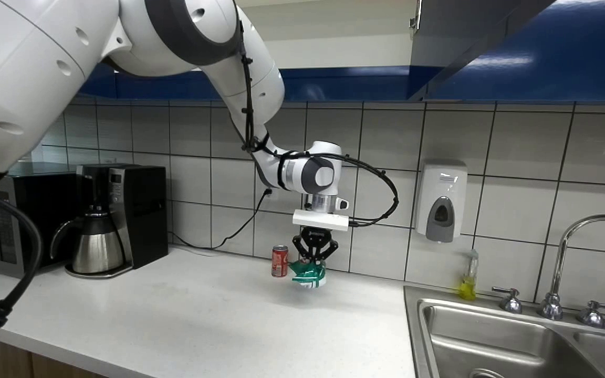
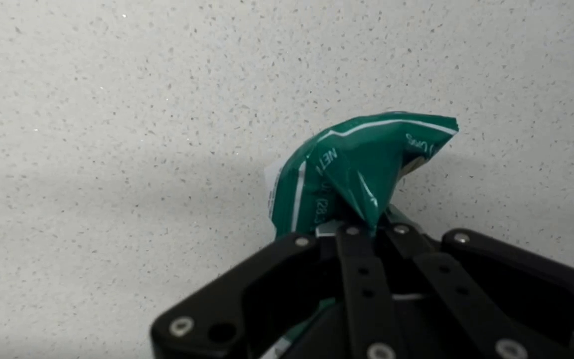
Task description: Put the green snack packet in the top cabinet
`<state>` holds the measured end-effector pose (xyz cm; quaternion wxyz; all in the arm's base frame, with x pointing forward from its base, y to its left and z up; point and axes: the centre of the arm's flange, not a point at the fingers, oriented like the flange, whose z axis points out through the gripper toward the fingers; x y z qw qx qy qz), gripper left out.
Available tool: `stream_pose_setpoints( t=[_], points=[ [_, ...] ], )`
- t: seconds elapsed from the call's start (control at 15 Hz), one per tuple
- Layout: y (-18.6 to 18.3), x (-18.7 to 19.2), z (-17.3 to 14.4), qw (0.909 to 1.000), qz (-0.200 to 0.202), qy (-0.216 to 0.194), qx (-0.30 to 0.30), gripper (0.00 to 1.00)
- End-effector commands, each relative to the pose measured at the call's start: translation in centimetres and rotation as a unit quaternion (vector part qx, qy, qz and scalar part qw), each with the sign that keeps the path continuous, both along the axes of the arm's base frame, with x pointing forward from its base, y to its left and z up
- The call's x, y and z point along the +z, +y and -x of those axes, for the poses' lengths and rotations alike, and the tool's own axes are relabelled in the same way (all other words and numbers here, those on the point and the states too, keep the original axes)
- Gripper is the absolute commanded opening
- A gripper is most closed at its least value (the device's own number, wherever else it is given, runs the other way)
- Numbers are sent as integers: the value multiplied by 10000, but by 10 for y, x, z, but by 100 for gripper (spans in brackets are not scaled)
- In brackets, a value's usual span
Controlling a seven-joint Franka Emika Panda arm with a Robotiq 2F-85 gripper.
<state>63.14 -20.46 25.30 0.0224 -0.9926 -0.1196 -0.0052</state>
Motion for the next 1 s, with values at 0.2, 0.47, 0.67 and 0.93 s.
stream_pose_setpoints(
  t=[0.2,0.47,0.67,0.93],
  points=[
    [18,24,47,9996,-191,153,-103,1],
    [29,37,73,9994,-259,201,-118,1],
    [39,42,94,9990,-332,261,-159,1],
    [56,47,124,9984,-410,360,-160,1]
  ],
)
